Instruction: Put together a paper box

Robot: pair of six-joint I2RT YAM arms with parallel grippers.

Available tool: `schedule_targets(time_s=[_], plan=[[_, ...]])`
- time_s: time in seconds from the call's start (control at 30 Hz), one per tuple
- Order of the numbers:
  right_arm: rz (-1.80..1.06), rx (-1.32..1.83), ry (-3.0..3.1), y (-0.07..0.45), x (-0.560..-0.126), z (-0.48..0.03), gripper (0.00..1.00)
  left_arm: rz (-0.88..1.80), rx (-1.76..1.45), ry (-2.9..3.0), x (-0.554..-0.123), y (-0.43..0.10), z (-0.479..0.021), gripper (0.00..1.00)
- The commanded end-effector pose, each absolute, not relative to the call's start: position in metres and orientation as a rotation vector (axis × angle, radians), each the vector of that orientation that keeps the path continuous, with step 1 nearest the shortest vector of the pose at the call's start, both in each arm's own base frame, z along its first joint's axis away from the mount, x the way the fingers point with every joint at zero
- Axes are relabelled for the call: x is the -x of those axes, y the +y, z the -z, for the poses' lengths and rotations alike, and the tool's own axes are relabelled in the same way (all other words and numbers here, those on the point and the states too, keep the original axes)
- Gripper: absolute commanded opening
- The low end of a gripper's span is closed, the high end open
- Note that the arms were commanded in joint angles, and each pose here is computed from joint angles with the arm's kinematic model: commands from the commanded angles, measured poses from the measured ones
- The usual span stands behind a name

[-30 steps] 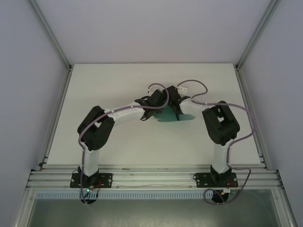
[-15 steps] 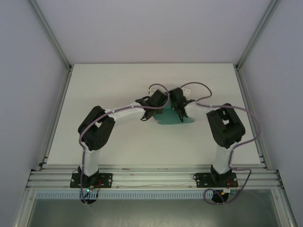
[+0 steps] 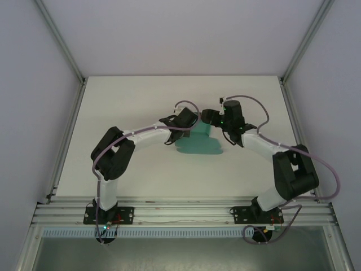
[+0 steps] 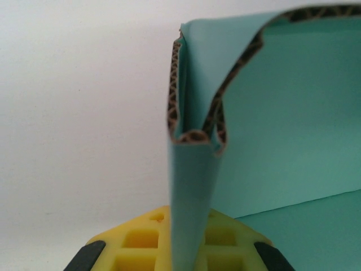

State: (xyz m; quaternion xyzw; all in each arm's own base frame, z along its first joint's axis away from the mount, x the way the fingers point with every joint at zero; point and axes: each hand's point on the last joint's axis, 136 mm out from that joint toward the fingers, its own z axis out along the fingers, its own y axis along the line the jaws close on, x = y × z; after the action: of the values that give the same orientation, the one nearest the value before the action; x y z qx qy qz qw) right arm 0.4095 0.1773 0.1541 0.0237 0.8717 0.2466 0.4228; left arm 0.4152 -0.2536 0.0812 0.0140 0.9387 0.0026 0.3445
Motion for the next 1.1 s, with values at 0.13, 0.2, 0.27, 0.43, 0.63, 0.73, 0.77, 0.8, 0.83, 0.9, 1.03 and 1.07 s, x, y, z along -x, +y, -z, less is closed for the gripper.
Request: schedule_targets(time_s=[0.13, 0.2, 0.27, 0.43, 0.63, 0.73, 0.77, 0.8, 0.83, 0.9, 1.03, 1.07], plan=[[-0.475, -0.078, 2.287, 0.151, -0.385, -0.135, 0.77, -0.029, -0.053, 2.388, -0.414, -0.242, -0.108, 0.0], [-0.466, -0.12, 2.276, 0.143, -0.381, -0.139, 0.78, -0.032, -0.125, 2.39, -0.414, -0.246, -0.11, 0.0], [-0.481, -0.156, 2.264, 0.137, -0.375, -0.148, 0.81, -0.047, -0.18, 2.397, -0.412, -0.246, -0.114, 0.0], [-0.483, -0.161, 2.242, 0.129, -0.359, -0.167, 0.85, -0.059, -0.21, 2.376, -0.408, -0.24, -0.13, 0.0], [-0.538, -0.201, 2.248, 0.116, -0.341, -0.165, 0.81, -0.08, -0.164, 2.371, -0.409, -0.235, -0.13, 0.0], [-0.566, -0.194, 2.32, 0.113, -0.332, -0.149, 0.75, -0.075, -0.162, 2.372, -0.408, -0.235, -0.129, 0.0], [-0.582, -0.174, 2.326, 0.116, -0.332, -0.144, 0.75, -0.065, -0.163, 2.373, -0.408, -0.236, -0.128, 0.0], [-0.611, -0.136, 2.327, 0.122, -0.334, -0.14, 0.75, -0.051, -0.159, 2.372, -0.407, -0.236, -0.128, 0.0], [-0.63, -0.117, 2.319, 0.126, -0.337, -0.138, 0.75, -0.044, -0.16, 2.373, -0.406, -0.237, -0.128, 0.0], [-0.679, -0.069, 2.305, 0.136, -0.347, -0.138, 0.75, -0.03, -0.161, 2.374, -0.405, -0.238, -0.128, 0.0], [-0.741, 0.002, 2.297, 0.154, -0.371, -0.135, 0.71, -0.004, -0.166, 2.371, -0.402, -0.24, -0.129, 0.0], [-0.74, 0.017, 2.316, 0.156, -0.375, -0.13, 0.68, -0.002, -0.166, 2.369, -0.402, -0.24, -0.13, 0.0]])
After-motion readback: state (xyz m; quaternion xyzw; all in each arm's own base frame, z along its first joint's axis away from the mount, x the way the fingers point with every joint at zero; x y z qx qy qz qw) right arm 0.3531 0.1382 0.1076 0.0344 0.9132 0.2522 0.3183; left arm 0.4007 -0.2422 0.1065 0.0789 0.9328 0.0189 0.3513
